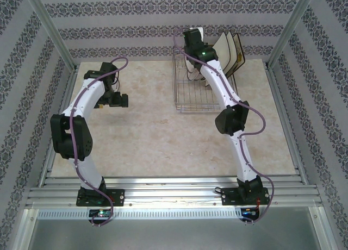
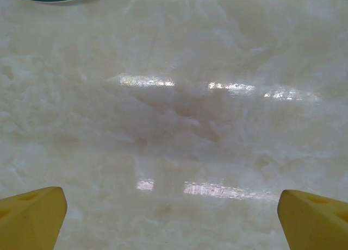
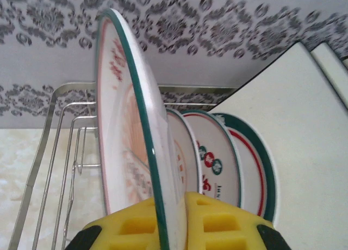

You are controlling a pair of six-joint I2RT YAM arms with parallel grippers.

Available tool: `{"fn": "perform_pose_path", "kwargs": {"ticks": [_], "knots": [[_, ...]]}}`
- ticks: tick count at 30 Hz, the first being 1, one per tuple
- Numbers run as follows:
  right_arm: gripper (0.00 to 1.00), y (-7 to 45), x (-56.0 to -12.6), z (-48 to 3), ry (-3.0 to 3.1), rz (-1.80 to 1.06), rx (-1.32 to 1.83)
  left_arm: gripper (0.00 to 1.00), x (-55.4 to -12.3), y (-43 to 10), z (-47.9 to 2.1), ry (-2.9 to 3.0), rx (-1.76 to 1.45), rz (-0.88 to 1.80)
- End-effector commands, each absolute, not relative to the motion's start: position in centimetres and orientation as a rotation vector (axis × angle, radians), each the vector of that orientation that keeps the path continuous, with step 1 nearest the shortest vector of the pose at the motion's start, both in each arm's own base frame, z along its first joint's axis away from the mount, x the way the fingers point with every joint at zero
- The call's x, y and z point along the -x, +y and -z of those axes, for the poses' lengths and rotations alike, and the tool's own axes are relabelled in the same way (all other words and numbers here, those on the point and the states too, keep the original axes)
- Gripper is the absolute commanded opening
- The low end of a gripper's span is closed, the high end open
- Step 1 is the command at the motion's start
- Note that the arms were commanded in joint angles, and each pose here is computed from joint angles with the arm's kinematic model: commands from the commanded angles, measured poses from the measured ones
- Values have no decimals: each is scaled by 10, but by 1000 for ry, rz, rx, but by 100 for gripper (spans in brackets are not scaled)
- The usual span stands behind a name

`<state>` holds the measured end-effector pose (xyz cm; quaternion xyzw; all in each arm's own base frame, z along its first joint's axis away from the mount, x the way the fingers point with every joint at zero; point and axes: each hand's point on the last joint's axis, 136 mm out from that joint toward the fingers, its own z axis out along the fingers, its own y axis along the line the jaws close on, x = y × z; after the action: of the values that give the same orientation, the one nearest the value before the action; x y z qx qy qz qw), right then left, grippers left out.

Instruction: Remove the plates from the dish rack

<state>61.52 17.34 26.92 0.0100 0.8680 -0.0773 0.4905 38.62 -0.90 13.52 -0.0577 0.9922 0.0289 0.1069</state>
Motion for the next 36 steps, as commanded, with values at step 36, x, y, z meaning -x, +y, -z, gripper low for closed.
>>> {"fn": "perform_pose_path", "kwargs": {"ticks": [36], "knots": [[0,218,-453,-305,1983,-1441,33,100,-389,-37,-151,2812,47,-73]]}}
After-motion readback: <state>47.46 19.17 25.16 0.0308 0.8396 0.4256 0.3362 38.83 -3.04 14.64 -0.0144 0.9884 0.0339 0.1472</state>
